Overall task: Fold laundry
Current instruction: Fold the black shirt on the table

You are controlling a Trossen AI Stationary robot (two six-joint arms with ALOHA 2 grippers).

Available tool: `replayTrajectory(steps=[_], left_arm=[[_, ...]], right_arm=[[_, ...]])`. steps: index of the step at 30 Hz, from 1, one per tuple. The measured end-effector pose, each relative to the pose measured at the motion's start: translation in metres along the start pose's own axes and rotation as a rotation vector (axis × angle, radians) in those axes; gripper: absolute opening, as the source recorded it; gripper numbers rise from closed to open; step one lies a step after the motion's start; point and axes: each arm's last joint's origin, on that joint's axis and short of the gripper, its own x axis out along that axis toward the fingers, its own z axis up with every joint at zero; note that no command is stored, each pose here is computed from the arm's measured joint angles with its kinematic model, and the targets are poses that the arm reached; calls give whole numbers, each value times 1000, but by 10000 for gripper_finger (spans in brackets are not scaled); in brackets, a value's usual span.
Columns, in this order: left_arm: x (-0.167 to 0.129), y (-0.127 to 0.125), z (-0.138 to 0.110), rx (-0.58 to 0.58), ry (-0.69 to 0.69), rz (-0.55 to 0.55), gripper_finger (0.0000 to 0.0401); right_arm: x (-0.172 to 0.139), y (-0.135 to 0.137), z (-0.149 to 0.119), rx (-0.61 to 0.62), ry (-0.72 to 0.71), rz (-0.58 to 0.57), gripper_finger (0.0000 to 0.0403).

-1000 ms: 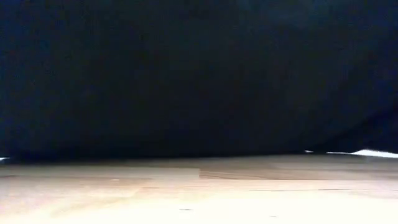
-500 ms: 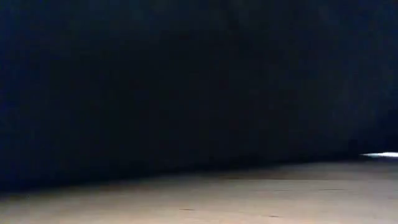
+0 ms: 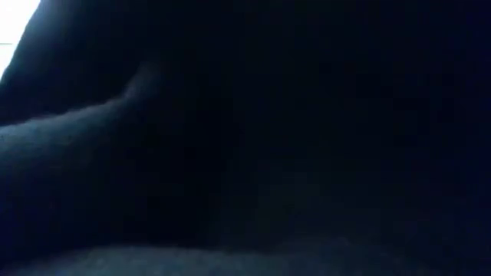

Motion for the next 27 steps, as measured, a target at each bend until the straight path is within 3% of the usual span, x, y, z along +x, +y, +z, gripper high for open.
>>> replayTrajectory(steps=[5, 10, 13, 19, 22, 27], left_arm=[[21, 57, 22, -75, 100, 192, 81], [42, 107, 46, -78, 133, 242, 56], [59, 136, 52, -94, 216, 199, 43], [94, 181, 57, -163, 287, 212, 20], [109, 193, 60, -191, 259, 211, 14], [138, 200, 71, -254, 123, 167, 11]], right_arm=[[30, -33, 5, 310, -225, -134, 117], [69, -62, -16, 519, -287, -72, 81], [88, -78, -43, 588, -205, -87, 59], [107, -109, -95, 724, -9, -228, 25], [105, -120, -104, 830, 30, -310, 14], [95, -137, -103, 843, 35, -479, 10]])
